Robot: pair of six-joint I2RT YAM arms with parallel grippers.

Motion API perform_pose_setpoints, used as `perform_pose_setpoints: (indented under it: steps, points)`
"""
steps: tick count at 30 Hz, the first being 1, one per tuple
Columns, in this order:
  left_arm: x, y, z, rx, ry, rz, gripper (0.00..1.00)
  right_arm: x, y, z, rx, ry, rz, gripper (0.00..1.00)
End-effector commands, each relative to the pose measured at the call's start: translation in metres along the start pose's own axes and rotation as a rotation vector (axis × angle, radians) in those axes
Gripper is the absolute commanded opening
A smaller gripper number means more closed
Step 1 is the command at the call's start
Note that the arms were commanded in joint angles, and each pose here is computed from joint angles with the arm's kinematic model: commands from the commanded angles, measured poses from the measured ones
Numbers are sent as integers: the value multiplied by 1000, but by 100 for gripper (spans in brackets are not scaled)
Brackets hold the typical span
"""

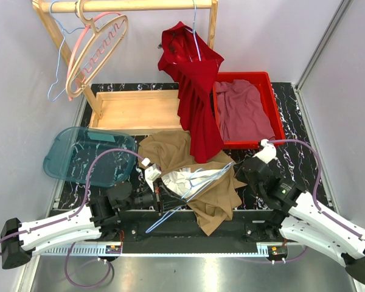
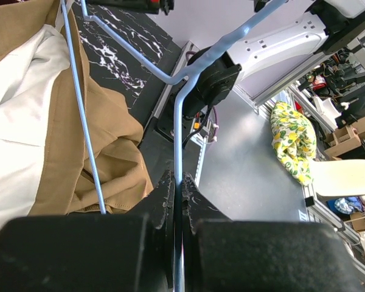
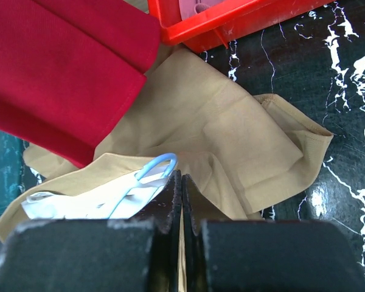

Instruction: Place the skirt on the hanger

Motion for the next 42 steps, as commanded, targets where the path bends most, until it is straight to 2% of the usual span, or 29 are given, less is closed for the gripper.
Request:
perform_pose_setpoints:
  steps: [1, 15, 24, 34, 39, 41, 42]
  points:
    - [-1, 18, -14, -29, -75, -99, 0, -6, 7, 11, -12, 52, -52, 0]
    - [-2, 15, -17, -24, -114, -83, 0, -21, 2, 17, 3, 58, -69, 0]
    - [-6, 15, -13, -20, -97, -88, 0, -17, -1, 27, -17, 183, -48, 0]
    - [-22, 18, -9, -35, -92, -102, 0, -6, -22, 42, 86, 382, 132, 0]
    - [-34, 20, -7, -41, -78, -83, 0, -3, -27, 36, 125, 326, 206, 0]
    - [-37, 19, -4, -44, -63, -78, 0, 4, -19, 34, 111, 301, 180, 0]
    - [-38, 19, -3, -45, -58, -80, 0, 5, -16, 24, 109, 232, 161, 0]
Point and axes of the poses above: each gripper's point midway between its finger pads, its own x axis back along the fingers, its own z axis along the line the jaws close on, y = z × x, the point moved 7 cm from there along x, back along the fingers, and after that the axes turned 2 degrees about -x, right-handed, at the moved point
